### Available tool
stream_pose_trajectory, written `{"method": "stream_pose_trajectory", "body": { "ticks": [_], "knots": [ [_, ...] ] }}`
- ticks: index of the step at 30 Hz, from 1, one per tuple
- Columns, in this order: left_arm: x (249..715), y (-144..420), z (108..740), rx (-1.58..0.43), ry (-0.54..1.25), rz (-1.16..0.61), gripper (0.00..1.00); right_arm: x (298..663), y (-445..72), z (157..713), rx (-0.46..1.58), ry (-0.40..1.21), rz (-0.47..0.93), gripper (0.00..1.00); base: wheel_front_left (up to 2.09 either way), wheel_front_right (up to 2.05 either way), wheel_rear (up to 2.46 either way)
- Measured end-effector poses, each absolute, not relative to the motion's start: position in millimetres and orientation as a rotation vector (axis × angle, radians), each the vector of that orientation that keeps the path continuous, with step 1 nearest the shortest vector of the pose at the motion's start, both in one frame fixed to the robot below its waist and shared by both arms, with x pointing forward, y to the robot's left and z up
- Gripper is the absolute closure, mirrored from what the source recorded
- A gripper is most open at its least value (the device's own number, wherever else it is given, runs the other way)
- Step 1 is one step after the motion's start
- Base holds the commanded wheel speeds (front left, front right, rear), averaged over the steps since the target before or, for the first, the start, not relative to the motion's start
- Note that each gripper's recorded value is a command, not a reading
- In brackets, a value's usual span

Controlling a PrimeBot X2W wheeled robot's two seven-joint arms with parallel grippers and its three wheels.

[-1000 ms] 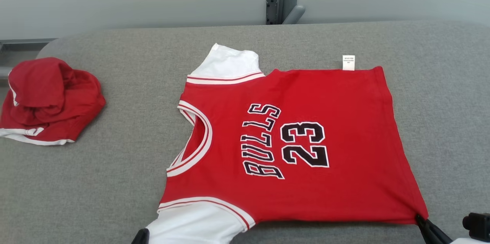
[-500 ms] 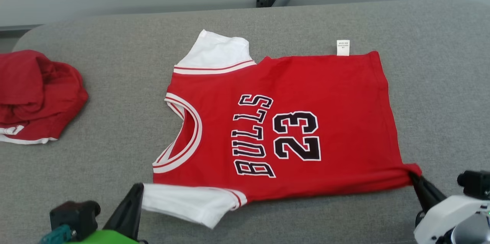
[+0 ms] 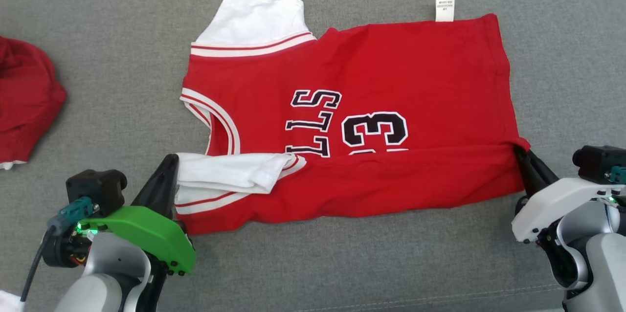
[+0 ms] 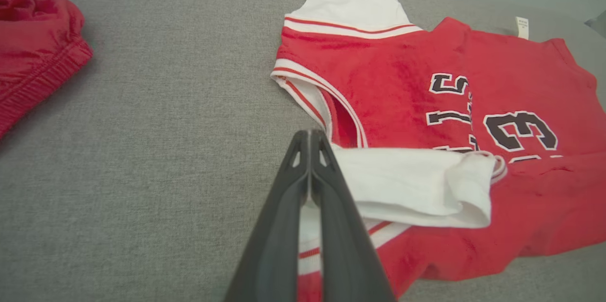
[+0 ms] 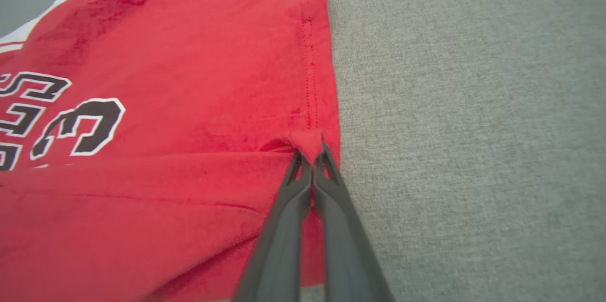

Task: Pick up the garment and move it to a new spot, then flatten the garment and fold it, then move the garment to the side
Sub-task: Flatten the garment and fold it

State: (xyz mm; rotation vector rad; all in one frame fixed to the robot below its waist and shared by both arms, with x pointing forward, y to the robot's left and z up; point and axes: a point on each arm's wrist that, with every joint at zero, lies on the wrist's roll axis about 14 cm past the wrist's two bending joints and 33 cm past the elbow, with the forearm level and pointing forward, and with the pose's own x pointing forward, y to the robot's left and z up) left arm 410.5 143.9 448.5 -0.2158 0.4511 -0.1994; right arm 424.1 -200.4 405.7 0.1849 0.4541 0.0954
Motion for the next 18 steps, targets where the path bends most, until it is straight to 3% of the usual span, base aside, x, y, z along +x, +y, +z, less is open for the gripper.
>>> {"method": "stream_pose_trajectory", "body": {
  "ticks": [3,4,5,6,7,18],
  "knots": [
    [412.8,142.2,426.3,-0.23,0.505,-0.196,1.0,429.3,-197.5,395.3,0.196,0.463,0.095,1.0,0.0,0.0,0.0],
    [412.7,141.5,420.6,-0.236,0.518,-0.194,0.66,430.3,-196.5,393.1,0.202,0.462,0.095,1.0,0.0,0.0,0.0],
    [412.6,141.1,415.7,-0.236,0.529,-0.194,0.22,431.3,-196.8,393.4,0.203,0.449,0.093,0.85,0.0,0.0,0.0],
    [413.4,139.8,414.1,-0.242,0.527,-0.196,0.0,432.0,-197.6,393.9,0.202,0.438,0.09,0.04,0.0,0.0,0.0],
    [414.8,137.9,415.0,-0.253,0.515,-0.195,0.0,431.8,-197.7,394.8,0.202,0.428,0.09,0.0,0.0,0.0,0.0],
    [431.2,161.5,483.8,-0.305,0.072,-0.061,0.0,443.2,-213.5,469.0,0.1,0.051,0.056,0.0,0.0,0.0,0.0]
  ]
}}
